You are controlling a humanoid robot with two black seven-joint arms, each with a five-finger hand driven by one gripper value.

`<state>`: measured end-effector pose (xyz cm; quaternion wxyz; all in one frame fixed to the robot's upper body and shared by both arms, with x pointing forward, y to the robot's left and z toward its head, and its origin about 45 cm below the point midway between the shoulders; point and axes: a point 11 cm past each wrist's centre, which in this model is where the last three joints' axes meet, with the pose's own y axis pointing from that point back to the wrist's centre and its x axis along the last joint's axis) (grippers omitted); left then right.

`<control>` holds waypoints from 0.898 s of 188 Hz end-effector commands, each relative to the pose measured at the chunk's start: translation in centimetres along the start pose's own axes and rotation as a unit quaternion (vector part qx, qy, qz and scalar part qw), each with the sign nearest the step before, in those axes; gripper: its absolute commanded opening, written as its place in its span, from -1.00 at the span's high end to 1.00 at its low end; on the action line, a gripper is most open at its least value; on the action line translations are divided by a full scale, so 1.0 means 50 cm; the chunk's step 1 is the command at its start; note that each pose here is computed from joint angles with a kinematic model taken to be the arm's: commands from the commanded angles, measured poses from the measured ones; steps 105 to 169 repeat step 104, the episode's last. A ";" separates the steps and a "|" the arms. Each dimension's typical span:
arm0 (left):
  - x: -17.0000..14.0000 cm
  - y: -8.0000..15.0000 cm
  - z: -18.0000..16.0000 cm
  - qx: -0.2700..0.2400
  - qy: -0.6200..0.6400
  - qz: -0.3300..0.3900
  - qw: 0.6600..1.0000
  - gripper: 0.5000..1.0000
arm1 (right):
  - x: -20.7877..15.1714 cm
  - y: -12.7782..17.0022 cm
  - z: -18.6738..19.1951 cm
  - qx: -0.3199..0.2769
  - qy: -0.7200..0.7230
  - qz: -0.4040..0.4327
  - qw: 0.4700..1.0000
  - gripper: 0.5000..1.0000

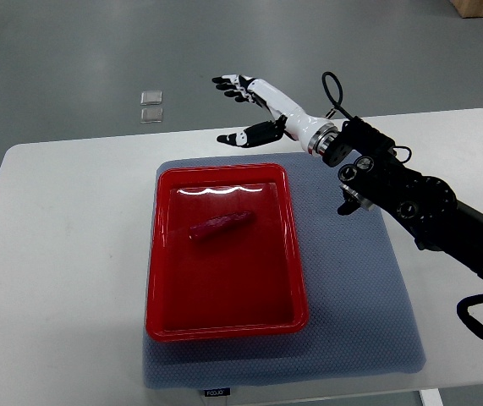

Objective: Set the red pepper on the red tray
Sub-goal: 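Release the pepper into the tray and raise the open right hand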

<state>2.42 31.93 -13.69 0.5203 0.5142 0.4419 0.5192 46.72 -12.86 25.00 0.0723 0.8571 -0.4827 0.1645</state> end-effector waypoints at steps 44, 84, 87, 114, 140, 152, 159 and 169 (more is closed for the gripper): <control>-0.005 0.000 0.001 0.000 0.000 -0.004 1.000 -1.00 | 0.144 0.115 0.134 0.045 -0.516 0.180 0.837 -0.65; -0.002 0.000 0.000 0.000 0.000 -0.001 1.000 -1.00 | 0.148 0.161 0.211 0.033 -0.543 0.197 0.816 -0.65; -0.002 0.000 0.000 0.000 0.000 -0.001 1.000 -1.00 | 0.150 0.163 0.214 0.032 -0.543 0.198 0.816 -0.65; -0.002 0.000 0.000 0.000 0.000 -0.001 1.000 -1.00 | 0.150 0.164 0.215 0.033 -0.543 0.196 0.816 -0.65; -0.002 0.000 0.000 0.000 0.000 -0.001 1.000 -1.00 | 0.150 0.164 0.215 0.033 -0.543 0.196 0.816 -0.65; -0.002 0.000 0.000 0.000 0.000 -0.001 1.000 -1.00 | 0.150 0.164 0.215 0.033 -0.543 0.196 0.816 -0.65; -0.002 0.000 0.000 0.000 0.000 -0.001 1.000 -1.00 | 0.150 0.164 0.215 0.033 -0.543 0.196 0.816 -0.65; -0.002 0.000 0.000 0.000 0.000 -0.001 1.000 -1.00 | 0.150 0.164 0.215 0.033 -0.543 0.196 0.816 -0.65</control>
